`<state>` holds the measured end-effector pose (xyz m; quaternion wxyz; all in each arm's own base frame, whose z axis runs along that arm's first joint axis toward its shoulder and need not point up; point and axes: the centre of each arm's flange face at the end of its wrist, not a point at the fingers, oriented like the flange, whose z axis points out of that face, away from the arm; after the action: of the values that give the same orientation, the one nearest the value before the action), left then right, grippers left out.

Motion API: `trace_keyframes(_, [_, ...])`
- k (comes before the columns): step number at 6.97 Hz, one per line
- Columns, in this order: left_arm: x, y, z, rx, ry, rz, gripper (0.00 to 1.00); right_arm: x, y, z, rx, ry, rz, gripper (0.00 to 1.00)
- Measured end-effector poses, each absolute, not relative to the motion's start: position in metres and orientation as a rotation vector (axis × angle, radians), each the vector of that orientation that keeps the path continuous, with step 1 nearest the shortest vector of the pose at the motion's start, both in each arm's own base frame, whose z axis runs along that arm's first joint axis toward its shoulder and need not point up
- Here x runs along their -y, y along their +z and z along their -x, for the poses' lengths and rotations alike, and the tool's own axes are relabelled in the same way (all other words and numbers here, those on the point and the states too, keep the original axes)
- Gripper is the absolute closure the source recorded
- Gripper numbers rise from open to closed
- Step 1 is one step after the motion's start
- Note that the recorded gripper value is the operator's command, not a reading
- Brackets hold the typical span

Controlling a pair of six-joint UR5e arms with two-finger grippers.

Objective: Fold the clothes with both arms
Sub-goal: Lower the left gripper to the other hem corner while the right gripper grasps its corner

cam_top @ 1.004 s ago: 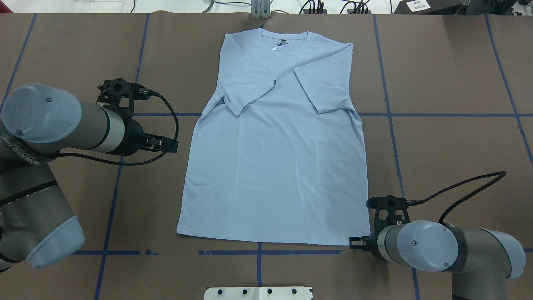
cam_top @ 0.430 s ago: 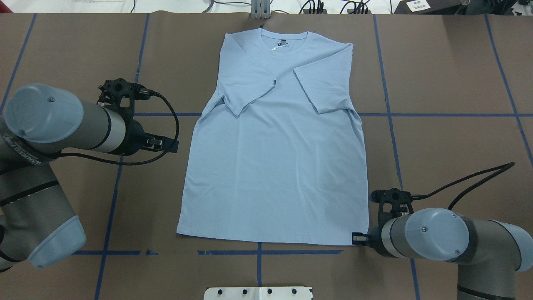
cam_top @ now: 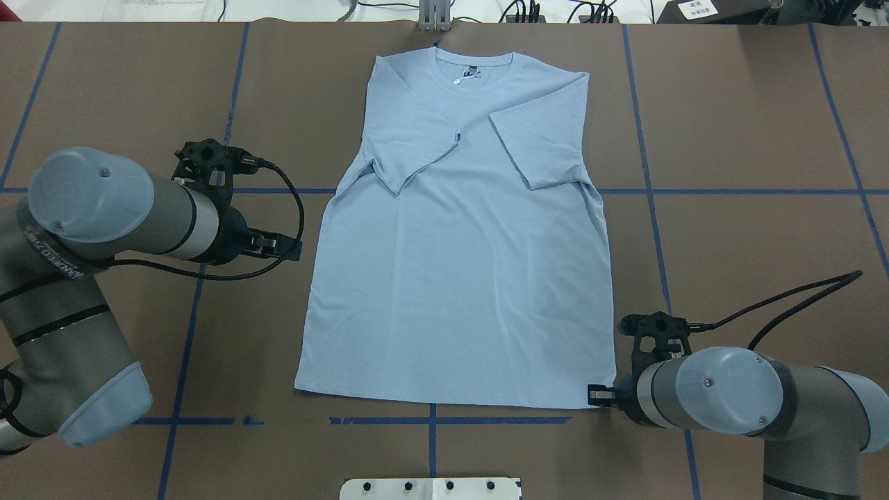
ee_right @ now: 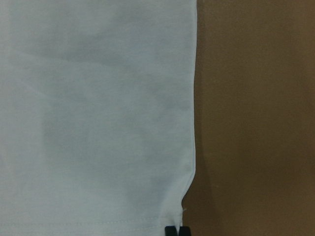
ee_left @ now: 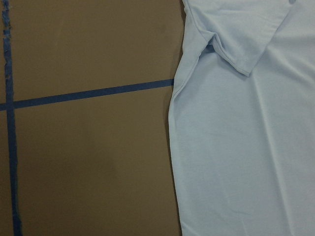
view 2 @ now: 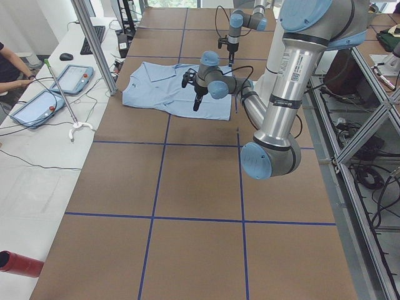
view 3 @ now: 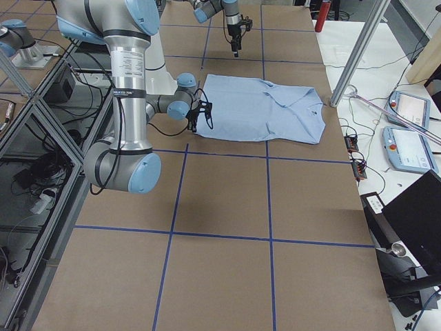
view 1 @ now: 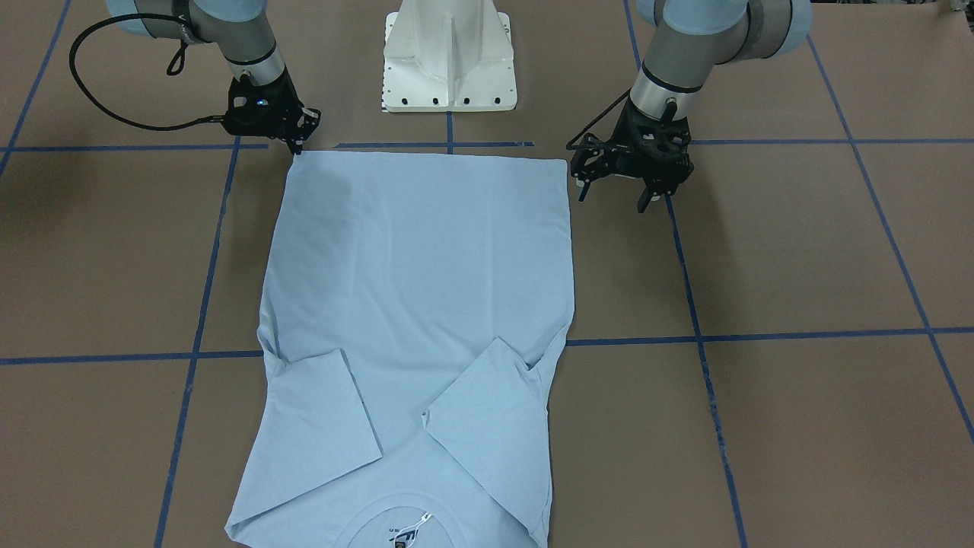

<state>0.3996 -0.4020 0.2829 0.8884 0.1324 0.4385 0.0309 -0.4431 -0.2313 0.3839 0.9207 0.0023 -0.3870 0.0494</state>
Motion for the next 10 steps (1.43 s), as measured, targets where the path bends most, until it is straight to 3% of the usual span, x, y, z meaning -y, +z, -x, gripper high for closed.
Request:
trace_keyframes(4, [0.287,0.278,-0.484,-0.949,-0.172,-0.002,0.02,0.237,0.367,0.438,0.831,0.111,-0.021,1.0])
trace_keyframes(6, [0.275,0.303,-0.508,-0.885,-0.205,-0.002,0.04,0.238,0.362,0.438,0.842,0.112,-0.025,1.0])
trace_keyframes(10, [0.27,0.324,-0.525,-0.835,-0.211,-0.007,0.16,0.242,0.359,0.436,0.847,0.12,-0.03,1.0])
